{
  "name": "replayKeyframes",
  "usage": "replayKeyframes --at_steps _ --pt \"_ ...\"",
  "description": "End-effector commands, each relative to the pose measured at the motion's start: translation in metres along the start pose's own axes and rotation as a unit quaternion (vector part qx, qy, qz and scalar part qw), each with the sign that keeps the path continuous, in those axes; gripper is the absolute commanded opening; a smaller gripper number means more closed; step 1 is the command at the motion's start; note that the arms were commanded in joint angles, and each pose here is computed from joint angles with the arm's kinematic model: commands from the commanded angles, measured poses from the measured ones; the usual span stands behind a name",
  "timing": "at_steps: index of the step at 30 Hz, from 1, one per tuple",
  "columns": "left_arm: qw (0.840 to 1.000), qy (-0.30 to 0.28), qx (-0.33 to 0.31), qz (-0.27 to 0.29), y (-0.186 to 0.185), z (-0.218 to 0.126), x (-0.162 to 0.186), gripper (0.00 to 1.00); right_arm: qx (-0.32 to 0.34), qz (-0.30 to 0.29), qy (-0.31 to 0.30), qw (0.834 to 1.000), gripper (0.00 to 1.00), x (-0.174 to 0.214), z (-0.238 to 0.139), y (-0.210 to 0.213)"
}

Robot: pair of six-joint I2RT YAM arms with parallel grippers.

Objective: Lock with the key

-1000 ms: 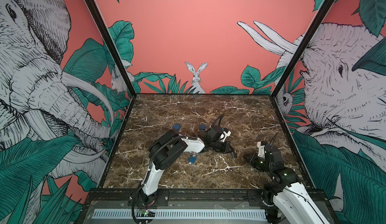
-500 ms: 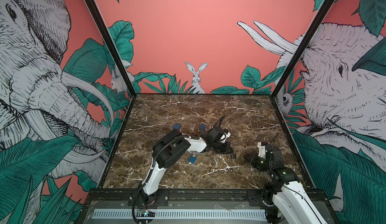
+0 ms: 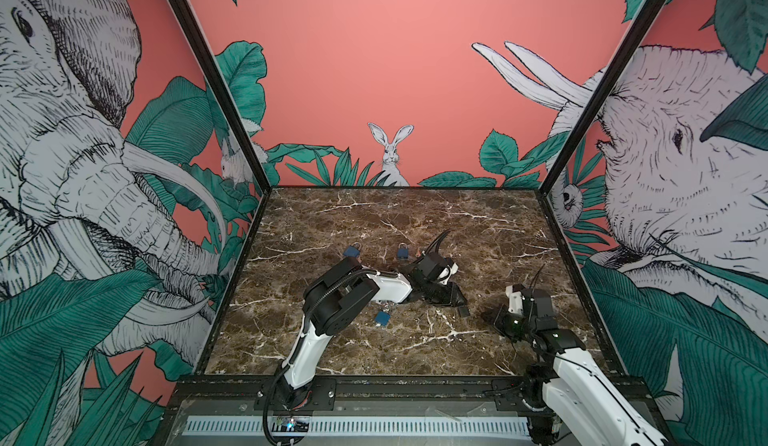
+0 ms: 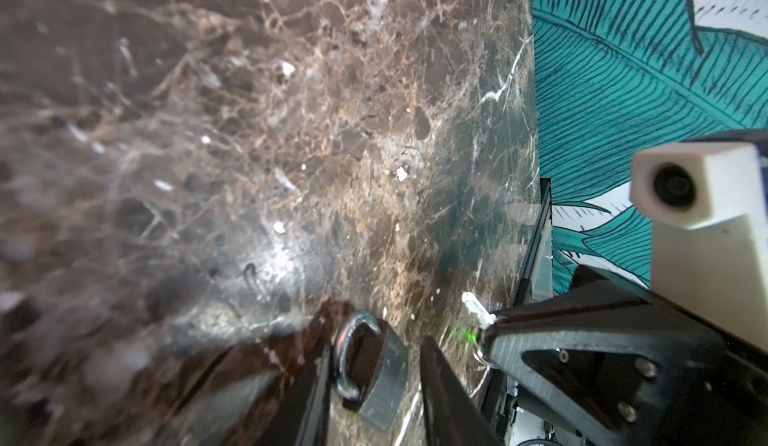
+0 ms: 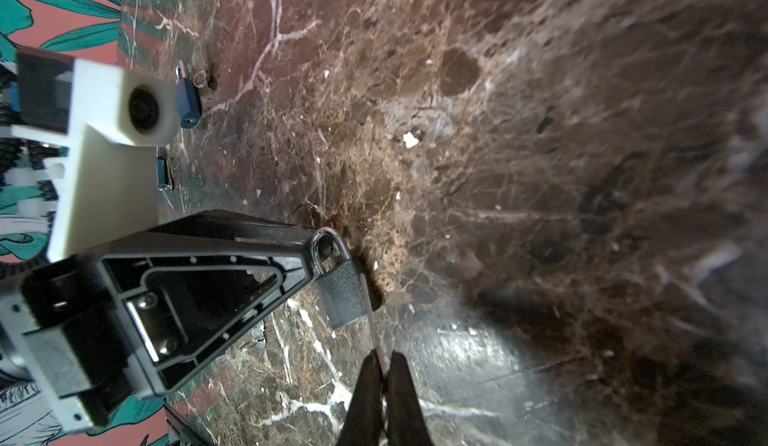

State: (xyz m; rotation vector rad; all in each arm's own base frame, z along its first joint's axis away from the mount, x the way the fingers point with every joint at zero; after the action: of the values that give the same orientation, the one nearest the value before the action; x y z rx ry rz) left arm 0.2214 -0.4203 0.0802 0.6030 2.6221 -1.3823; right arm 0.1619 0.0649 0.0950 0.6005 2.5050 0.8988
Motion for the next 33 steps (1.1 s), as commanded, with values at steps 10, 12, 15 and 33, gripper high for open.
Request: replayKeyframes --at_steps 10,12,15,33 --pt "0.996 -0.002 -0.091 0.001 0.004 -0.013 -0.002 0.44 0.006 -0.017 -0.004 1.000 0.00 -0.017 0.021 -0.001" --pt "0.994 -0.002 -0.107 0.002 0.005 -0.017 -0.002 0.45 0.007 -0.017 -0.003 1.000 0.00 -0.019 0.023 -0.001" --pt "0.993 -0.007 -0.117 0.007 0.003 -0.022 -0.003 0.46 0.009 -0.018 -0.001 1.000 0.00 -0.022 0.027 -0.001" --pt "0.970 -0.104 -0.194 0.097 -0.034 -0.098 -0.018 0.53 0.028 -0.015 0.020 0.999 0.21 -0.023 0.037 -0.006"
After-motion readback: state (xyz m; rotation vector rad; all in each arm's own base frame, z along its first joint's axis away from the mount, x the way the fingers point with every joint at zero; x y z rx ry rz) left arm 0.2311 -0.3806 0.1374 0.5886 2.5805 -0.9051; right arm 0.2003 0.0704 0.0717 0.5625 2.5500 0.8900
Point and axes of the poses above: each gripper's point midway between its finger pads, its own z axis out along the fingers, its own y axis along the line the jaws close on, x = y × z, the point moved 7 cm from there along -z, back along the fingers, and after that the axes turned 2 degrees about z, right-handed, at the moved point
